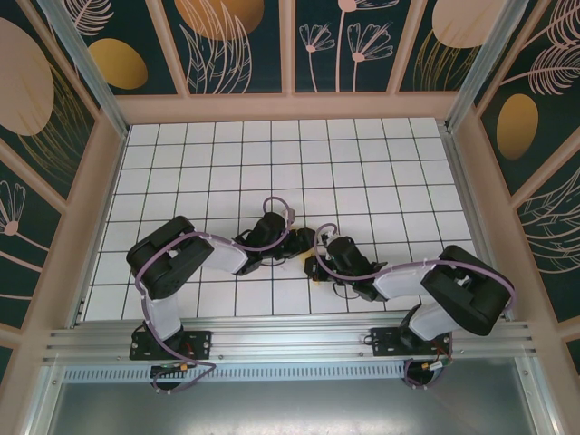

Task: Fold a paper plane with a square sheet of paper (pick it up from the middle)
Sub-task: Fold the wing for the fifth time at the center of the table.

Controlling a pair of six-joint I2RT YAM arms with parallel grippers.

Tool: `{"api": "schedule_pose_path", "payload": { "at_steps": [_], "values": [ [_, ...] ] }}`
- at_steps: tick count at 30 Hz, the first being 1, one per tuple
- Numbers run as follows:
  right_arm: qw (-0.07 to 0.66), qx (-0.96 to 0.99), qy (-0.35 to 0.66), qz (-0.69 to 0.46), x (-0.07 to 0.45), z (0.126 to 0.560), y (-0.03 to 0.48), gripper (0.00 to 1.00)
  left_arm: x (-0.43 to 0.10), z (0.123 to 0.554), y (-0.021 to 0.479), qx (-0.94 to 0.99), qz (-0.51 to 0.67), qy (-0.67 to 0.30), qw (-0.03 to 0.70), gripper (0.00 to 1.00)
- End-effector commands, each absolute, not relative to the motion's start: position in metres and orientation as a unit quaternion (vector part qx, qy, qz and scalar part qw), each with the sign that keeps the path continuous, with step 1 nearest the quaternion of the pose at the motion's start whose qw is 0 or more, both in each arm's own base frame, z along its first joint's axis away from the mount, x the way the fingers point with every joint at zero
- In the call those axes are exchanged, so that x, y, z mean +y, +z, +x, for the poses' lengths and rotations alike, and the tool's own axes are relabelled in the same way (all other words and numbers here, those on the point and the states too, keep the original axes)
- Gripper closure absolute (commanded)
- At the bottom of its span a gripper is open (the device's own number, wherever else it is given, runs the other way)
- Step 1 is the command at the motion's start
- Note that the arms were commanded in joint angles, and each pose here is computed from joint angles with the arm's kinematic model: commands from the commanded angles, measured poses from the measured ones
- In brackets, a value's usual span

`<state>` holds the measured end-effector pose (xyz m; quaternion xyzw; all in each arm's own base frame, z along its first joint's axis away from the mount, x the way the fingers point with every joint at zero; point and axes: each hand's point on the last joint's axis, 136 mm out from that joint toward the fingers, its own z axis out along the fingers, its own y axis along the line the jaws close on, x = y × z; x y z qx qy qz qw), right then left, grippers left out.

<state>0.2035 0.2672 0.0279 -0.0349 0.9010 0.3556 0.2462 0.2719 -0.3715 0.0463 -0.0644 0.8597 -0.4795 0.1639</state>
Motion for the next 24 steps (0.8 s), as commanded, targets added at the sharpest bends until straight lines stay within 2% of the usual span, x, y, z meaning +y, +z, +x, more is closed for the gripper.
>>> {"api": "schedule_pose_path", "payload": {
  "at_steps": [1, 8, 16, 24],
  "values": [
    [0.244, 0.896, 0.371, -0.024, 0.269, 0.204, 0.04, 0.78, -0.371, 0.267, 0.038, 0.862, -0.058, -0.478, 0.157, 0.49],
    [0.238, 0.899, 0.367, -0.01, 0.263, 0.202, 0.039, 0.78, -0.374, 0.268, 0.039, 0.861, -0.057, -0.481, 0.155, 0.5],
    [0.216, 0.907, 0.362, 0.009, 0.255, 0.198, 0.026, 0.92, -0.375, 0.268, 0.039, 0.861, -0.055, -0.482, 0.154, 0.5],
    [0.185, 0.913, 0.363, 0.038, 0.244, 0.189, 0.01, 0.95, -0.375, 0.267, 0.031, 0.865, -0.056, -0.477, 0.144, 0.5]
  ]
}}
